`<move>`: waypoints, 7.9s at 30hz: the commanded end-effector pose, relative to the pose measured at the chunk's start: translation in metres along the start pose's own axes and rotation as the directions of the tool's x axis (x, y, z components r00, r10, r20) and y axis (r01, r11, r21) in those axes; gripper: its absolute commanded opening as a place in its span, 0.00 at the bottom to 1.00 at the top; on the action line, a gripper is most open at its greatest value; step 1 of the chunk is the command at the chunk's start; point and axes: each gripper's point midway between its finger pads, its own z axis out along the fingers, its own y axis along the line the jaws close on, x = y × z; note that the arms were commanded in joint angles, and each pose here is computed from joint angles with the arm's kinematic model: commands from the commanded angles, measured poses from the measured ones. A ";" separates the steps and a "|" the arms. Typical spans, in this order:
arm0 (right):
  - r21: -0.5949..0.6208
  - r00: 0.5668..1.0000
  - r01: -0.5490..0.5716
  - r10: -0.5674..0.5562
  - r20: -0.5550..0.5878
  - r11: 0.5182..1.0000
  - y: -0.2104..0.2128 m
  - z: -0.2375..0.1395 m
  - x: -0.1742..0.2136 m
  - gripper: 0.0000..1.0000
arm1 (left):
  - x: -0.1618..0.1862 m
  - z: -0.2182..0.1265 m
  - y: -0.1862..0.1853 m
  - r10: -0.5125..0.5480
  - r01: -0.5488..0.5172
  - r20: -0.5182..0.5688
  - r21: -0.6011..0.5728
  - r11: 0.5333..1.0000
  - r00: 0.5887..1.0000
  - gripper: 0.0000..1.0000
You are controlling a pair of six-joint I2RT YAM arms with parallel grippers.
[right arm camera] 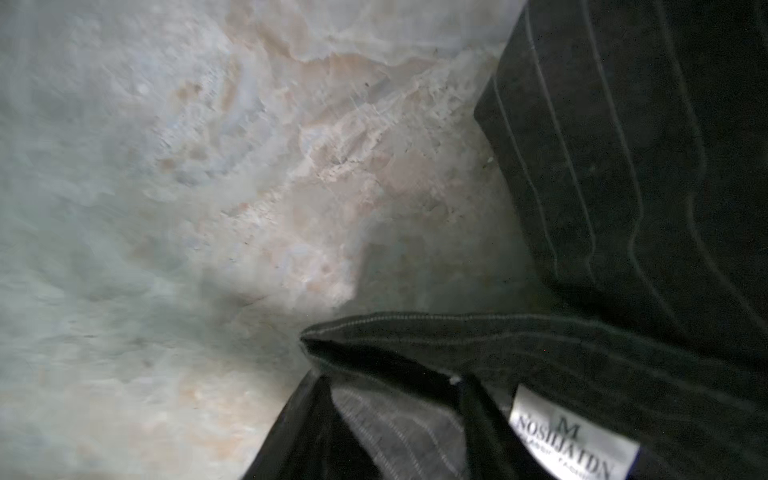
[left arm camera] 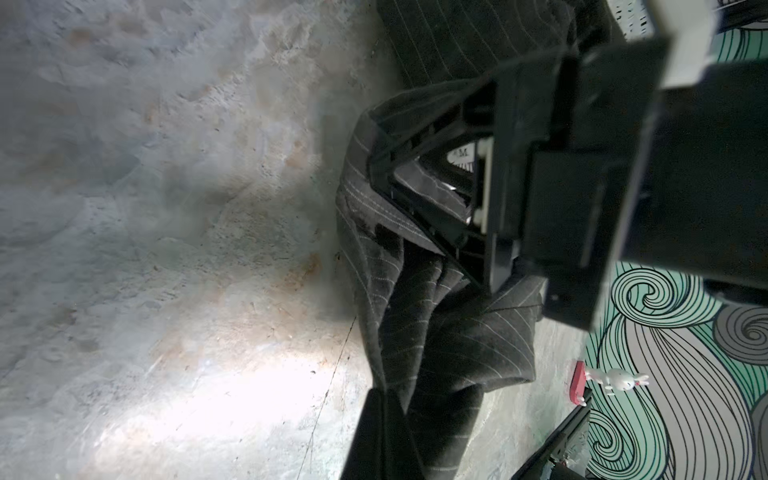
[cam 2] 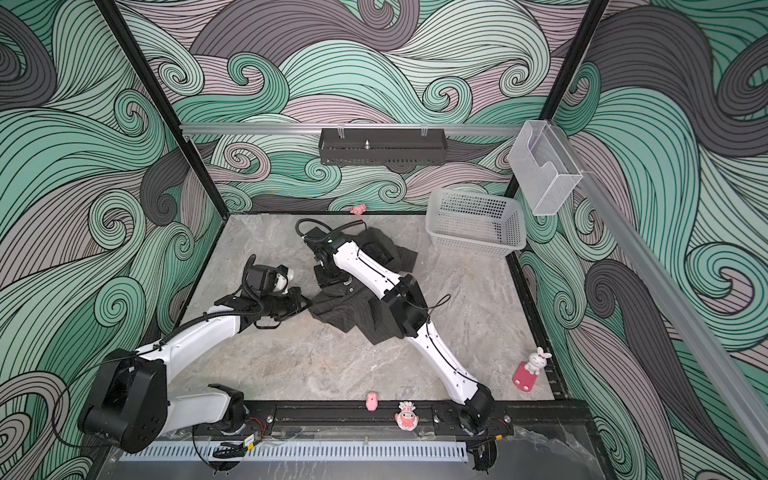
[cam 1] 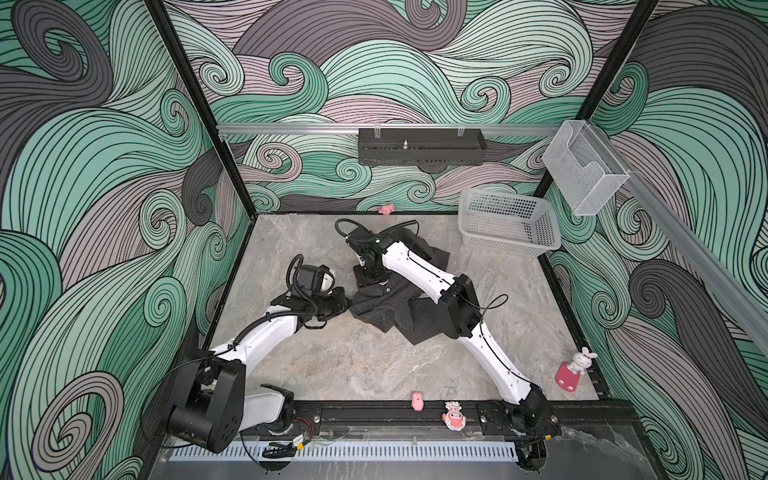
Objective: Fold and stack the long sleeve shirts
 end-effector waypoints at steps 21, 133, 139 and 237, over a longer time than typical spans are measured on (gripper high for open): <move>-0.123 0.887 -0.107 0.150 0.437 0.987 -0.065 -0.230 -0.068 0.00 | -0.206 -0.162 -0.111 0.390 -0.299 0.503 -0.254 0.920 0.772 0.00; -0.487 0.534 0.241 0.305 0.789 0.839 -0.057 -0.524 0.001 0.00 | -0.189 0.140 -0.081 -0.256 0.232 0.043 0.298 0.926 0.966 0.40; -0.450 0.538 0.200 0.286 0.793 0.870 -0.069 -0.514 0.014 0.00 | -0.195 0.129 -0.099 -0.191 0.181 0.005 0.301 0.936 0.982 0.60; 0.017 0.805 -0.568 0.551 0.219 0.823 -0.248 -0.102 0.118 0.21 | -0.160 -0.046 0.107 -0.183 0.151 -0.020 -0.478 0.865 0.983 0.64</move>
